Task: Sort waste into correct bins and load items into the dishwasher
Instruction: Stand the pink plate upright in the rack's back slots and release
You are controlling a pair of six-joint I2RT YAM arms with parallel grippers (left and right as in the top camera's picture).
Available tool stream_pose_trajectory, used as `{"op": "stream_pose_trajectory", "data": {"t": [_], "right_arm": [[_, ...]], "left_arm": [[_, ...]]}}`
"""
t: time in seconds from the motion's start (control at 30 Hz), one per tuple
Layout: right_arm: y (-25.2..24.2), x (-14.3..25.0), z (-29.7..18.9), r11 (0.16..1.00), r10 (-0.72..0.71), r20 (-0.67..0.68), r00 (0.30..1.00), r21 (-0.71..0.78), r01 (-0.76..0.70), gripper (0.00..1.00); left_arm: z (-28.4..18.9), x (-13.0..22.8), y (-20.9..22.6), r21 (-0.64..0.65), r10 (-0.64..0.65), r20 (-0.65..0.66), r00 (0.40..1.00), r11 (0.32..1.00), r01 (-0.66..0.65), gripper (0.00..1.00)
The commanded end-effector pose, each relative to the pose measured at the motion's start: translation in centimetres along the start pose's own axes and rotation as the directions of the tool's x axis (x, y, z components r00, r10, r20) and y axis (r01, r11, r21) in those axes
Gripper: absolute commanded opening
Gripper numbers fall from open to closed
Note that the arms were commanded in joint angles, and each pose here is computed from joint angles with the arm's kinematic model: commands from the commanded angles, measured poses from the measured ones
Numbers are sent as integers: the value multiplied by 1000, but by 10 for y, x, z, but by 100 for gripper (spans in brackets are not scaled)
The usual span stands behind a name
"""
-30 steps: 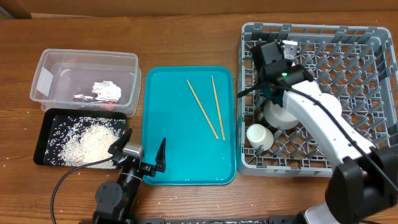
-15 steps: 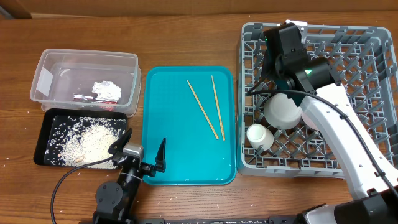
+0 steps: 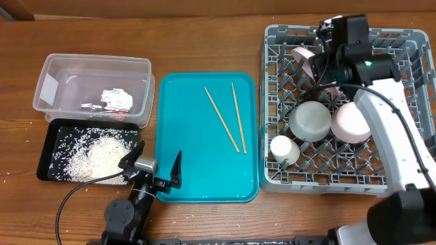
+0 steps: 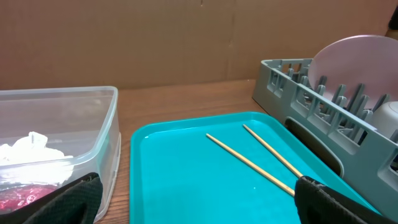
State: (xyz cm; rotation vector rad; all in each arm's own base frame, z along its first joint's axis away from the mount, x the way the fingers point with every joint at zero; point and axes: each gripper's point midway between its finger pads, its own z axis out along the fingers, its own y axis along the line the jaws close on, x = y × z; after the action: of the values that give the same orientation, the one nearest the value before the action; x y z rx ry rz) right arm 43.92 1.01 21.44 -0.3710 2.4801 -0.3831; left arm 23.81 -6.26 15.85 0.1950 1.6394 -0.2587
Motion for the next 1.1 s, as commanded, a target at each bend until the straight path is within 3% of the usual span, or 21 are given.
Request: {"op": "stream_pose_trajectory", "data": {"t": [0.0,0.2,0.3,0.33,0.43,0.63,0.83,1.07], "right_arm": [[19,2,22,993,-84,-26,996,-87,82,75],[37,17,42,987,-68,-100,993,-154,52,55],[5,11,36,995,100,-92,991,26,-98,38],[-3,9,32,991,122,-83,989,64,-116,37],[-19,-6,13,976,186,-17,982,113,-183,25],[-55,-10,-14,886,367,81,927,275,-374,25],[-73,-6,-27,827,418,127,899,355,-435,25],[-73,-6,-27,800,470,149,870,345,-491,25]], "left_arm": [[0,1,4,-17,21,4,1000,1000,-21,100],[0,1,4,-17,21,4,1000,1000,-21,100],[0,1,4,-17,21,4,1000,1000,-21,100],[0,1,4,-17,21,4,1000,1000,-21,100],[0,1,4,-17,21,4,1000,1000,-21,100],[0,1,4,-17,21,4,1000,1000,-21,100],[0,1,4,-17,21,4,1000,1000,-21,100],[0,1,4,-17,21,4,1000,1000,-21,100]]}}
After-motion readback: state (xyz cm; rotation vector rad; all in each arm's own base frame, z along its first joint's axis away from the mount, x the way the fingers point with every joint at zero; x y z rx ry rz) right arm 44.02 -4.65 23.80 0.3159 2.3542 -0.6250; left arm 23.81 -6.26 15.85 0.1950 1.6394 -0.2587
